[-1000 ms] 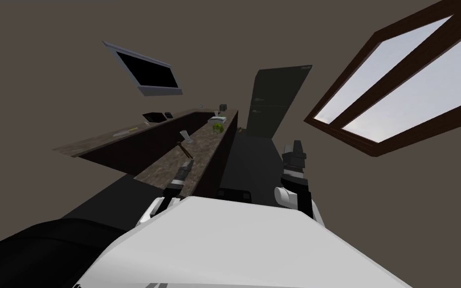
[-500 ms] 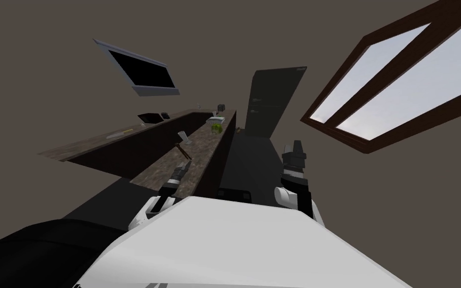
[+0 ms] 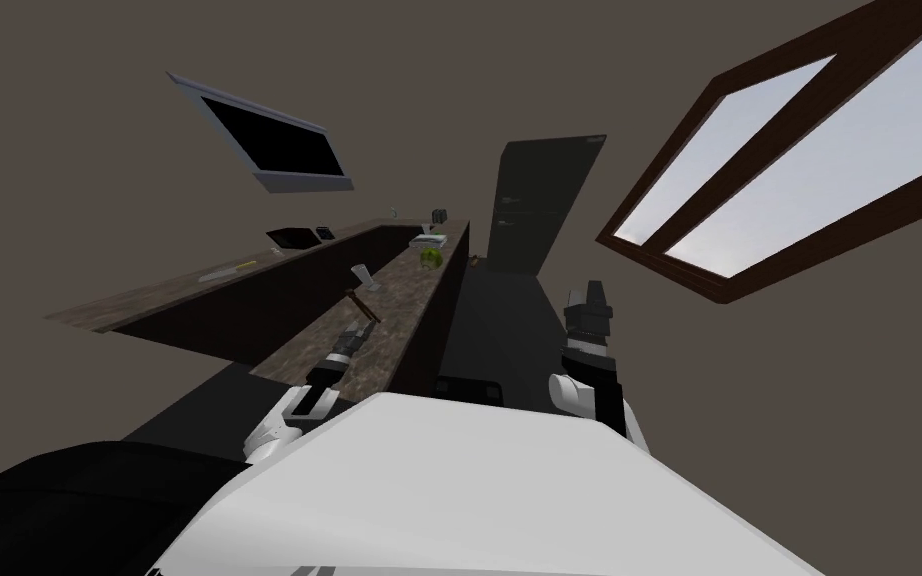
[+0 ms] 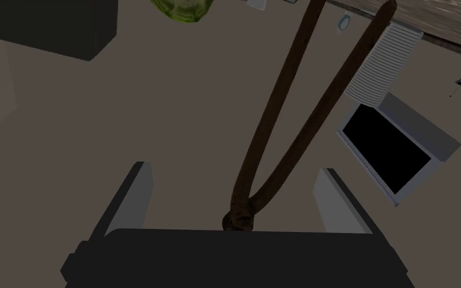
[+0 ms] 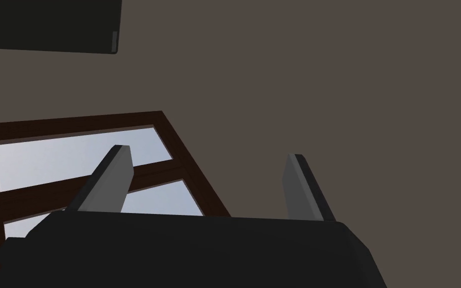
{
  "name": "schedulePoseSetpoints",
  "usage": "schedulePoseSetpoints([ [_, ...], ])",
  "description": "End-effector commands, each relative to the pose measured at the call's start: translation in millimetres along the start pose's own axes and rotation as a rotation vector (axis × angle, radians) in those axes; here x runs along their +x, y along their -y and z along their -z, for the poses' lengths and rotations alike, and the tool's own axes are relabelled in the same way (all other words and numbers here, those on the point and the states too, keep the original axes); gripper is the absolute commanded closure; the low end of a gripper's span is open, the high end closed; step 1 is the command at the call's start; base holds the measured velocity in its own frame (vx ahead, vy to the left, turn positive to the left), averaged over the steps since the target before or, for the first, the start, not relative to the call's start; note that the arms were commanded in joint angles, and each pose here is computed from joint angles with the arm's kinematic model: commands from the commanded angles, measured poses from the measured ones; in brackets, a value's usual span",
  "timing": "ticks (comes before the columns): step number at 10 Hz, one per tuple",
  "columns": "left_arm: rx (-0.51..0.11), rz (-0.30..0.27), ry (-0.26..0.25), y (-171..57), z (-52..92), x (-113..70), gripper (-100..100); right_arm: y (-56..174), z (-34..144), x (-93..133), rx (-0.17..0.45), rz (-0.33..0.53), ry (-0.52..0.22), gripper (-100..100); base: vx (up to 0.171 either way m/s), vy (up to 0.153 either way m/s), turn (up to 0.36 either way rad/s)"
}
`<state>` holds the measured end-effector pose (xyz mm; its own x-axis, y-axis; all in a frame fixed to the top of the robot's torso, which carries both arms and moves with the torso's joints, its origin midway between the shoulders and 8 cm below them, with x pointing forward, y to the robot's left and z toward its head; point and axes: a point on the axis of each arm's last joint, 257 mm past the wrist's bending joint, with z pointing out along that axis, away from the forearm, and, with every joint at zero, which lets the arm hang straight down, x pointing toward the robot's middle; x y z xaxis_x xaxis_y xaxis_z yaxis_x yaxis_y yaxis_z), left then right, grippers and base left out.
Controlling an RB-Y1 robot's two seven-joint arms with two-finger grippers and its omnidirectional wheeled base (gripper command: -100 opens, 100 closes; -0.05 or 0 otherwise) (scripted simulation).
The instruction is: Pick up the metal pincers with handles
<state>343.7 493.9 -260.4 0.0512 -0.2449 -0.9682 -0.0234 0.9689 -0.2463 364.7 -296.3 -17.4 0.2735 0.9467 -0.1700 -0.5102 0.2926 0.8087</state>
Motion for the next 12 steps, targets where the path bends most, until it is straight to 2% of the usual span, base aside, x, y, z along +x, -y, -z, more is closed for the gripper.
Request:
schedulePoseSetpoints([
  [1, -0.005, -0.048, -0.005, -10.6, -5.4, -4.5, -100, 0.0, 0.0, 0.0, 0.000, 0.000, 0.000, 0, 0.023, 0.013, -0.037],
  [5, -0.014, -0.163, -0.009, -37.9, -20.9, -24.2, -100, 0.0, 0.0, 0.0, 0.000, 0.000, 0.000, 0, 0.034, 0.016, -0.037],
  [6, -0.012, -0.143, -0.009, -31.9, -17.3, -18.2, -100, 0.0, 0.0, 0.0, 0.000, 0.000, 0.000, 0, 0.020, 0.008, -0.007],
  [7, -0.012, -0.148, -0.008, -32.4, -17.6, -18.6, 0, 0.0, 0.0, 0.0, 0.000, 0.000, 0.000, 0, 0.000, 0.000, 0.000],
  [8, -0.020, -0.140, -0.027, -30.2, -30.3, -2.1, -100, 0.0, 0.0, 0.0, 0.000, 0.000, 0.000, 0, -0.041, 0.021, 0.144],
  [9, -0.008, -0.139, -0.008, -25.1, -40.2, -8.7, -100, 0.0, 0.0, 0.0, 0.000, 0.000, 0.000, 0, -0.064, 0.018, 0.052],
  [10, -0.011, -0.139, -0.034, -20.7, -46.6, 8.1, -100, 0.0, 0.0, 0.0, 0.000, 0.000, 0.000, 0, -0.053, 0.018, -0.031],
  [11, -0.013, -0.133, -0.029, -21.4, -53.1, 7.7, -100, 0.0, 0.0, 0.0, 0.000, 0.000, 0.000, 0, -0.026, 0.007, -0.017],
  [12, 0.000, -0.131, -0.007, -15.4, -64.3, -0.2, -100, 0.0, 0.0, 0.0, 0.000, 0.000, 0.000, 0, -0.018, -0.002, 0.011],
])
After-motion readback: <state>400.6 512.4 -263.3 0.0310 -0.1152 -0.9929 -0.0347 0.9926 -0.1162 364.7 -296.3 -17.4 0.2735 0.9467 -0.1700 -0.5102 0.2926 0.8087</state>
